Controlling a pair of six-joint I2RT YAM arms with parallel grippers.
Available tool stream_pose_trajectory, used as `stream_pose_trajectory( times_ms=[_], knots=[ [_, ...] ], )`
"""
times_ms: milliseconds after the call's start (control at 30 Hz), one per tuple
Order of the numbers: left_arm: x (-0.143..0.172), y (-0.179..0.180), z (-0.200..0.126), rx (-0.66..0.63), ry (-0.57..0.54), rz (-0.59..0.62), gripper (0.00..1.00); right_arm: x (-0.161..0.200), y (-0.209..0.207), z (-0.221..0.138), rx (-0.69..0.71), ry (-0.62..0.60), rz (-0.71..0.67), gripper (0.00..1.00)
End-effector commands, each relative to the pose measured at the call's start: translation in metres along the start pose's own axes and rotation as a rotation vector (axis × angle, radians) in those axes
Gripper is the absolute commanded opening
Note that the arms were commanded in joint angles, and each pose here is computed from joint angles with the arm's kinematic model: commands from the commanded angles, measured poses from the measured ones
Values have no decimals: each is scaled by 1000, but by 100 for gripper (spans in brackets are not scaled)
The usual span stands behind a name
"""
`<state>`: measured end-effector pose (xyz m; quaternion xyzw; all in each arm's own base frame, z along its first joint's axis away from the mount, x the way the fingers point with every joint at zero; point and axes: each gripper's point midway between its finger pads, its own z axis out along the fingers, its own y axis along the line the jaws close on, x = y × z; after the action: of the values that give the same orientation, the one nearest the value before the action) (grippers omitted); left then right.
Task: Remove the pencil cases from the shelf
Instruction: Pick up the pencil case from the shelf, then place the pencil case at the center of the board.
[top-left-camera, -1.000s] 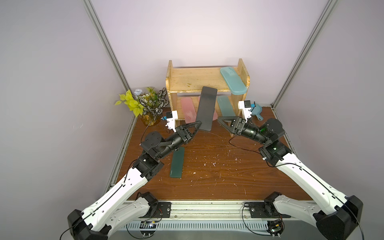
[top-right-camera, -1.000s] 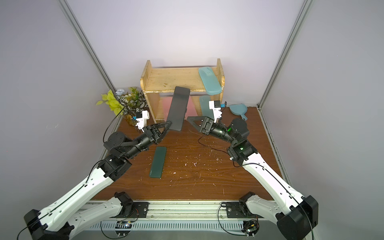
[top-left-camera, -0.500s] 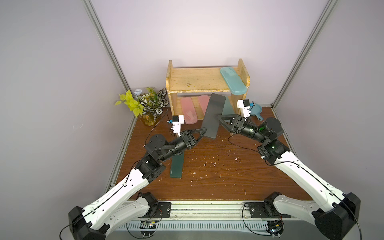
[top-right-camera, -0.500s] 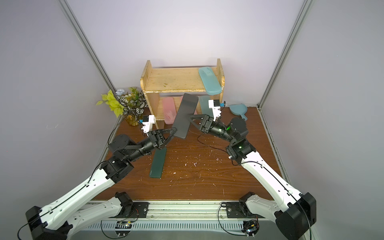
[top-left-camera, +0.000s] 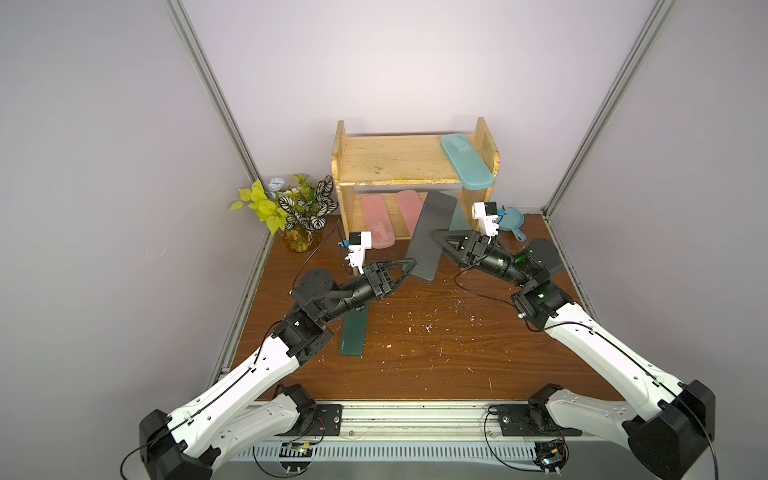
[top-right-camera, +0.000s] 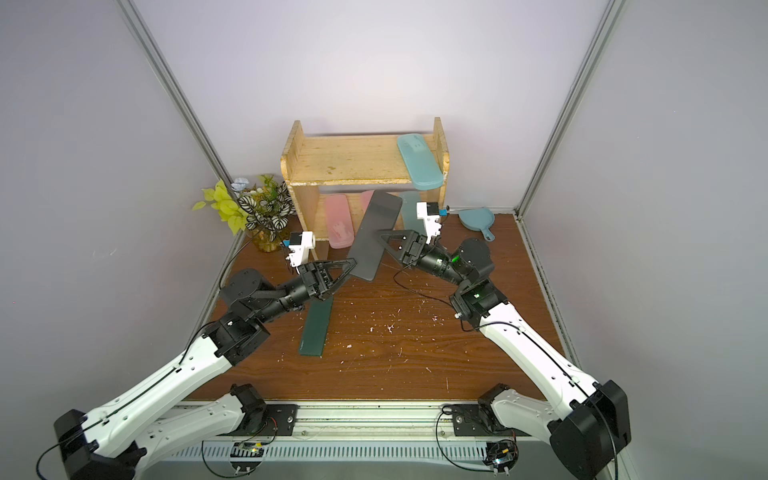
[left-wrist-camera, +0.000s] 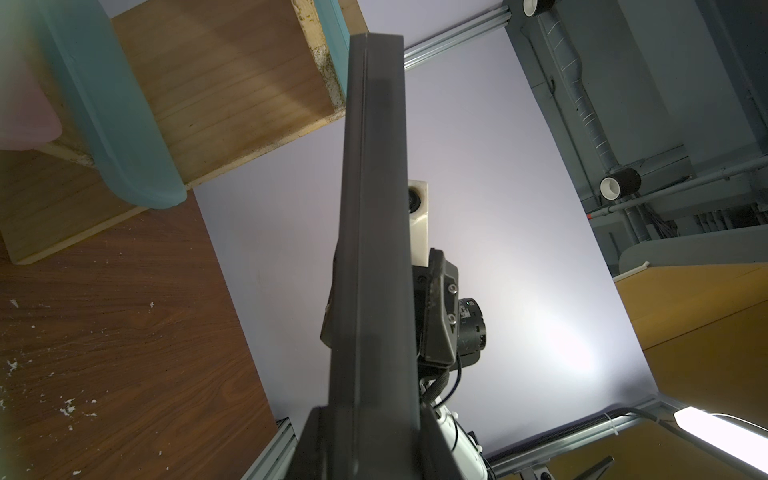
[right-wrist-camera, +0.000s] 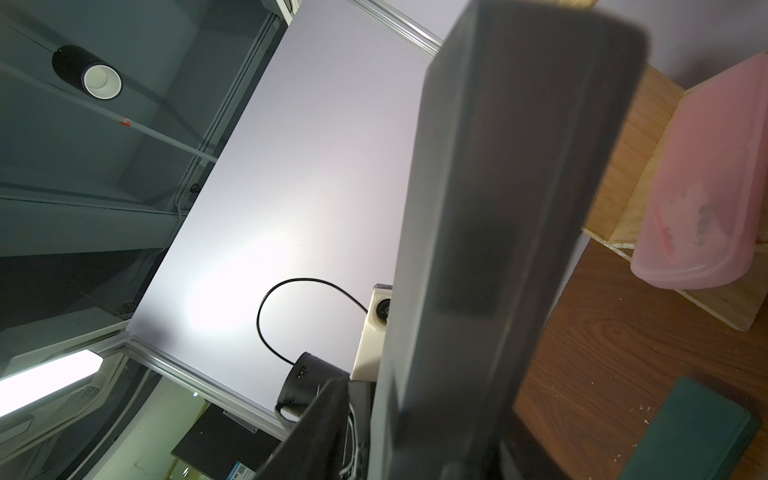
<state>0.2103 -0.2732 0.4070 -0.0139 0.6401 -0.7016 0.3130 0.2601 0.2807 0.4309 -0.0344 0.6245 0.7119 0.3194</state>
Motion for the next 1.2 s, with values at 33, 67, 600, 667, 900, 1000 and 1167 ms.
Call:
stream_pose_trajectory(
  times_ms=[33, 67, 600, 667, 900, 1000, 1167],
  knots=[
    [4, -17, 0, 71, 22, 25, 1, -5, 23, -2, -80, -32, -39, 41],
    [4, -17, 1, 72, 24, 25, 1, -5, 23, -3, -81, -35, -36, 39],
    [-8, 38, -33, -250, -122, 9, 100, 29, -35, -21, 105, 19, -39, 31],
    [-12, 53, -51, -344, -174, -4, 100, 42, -51, -26, 147, 45, -38, 31],
    [-24, 79, -110, -561, -343, -5, 100, 98, -111, -46, 272, 117, -23, 31],
    [-26, 82, -122, -606, -371, 7, 100, 120, -133, -51, 310, 137, -4, 31],
    [-29, 84, -130, -629, -404, 14, 100, 144, -164, -58, 353, 130, 37, 30]
  ],
)
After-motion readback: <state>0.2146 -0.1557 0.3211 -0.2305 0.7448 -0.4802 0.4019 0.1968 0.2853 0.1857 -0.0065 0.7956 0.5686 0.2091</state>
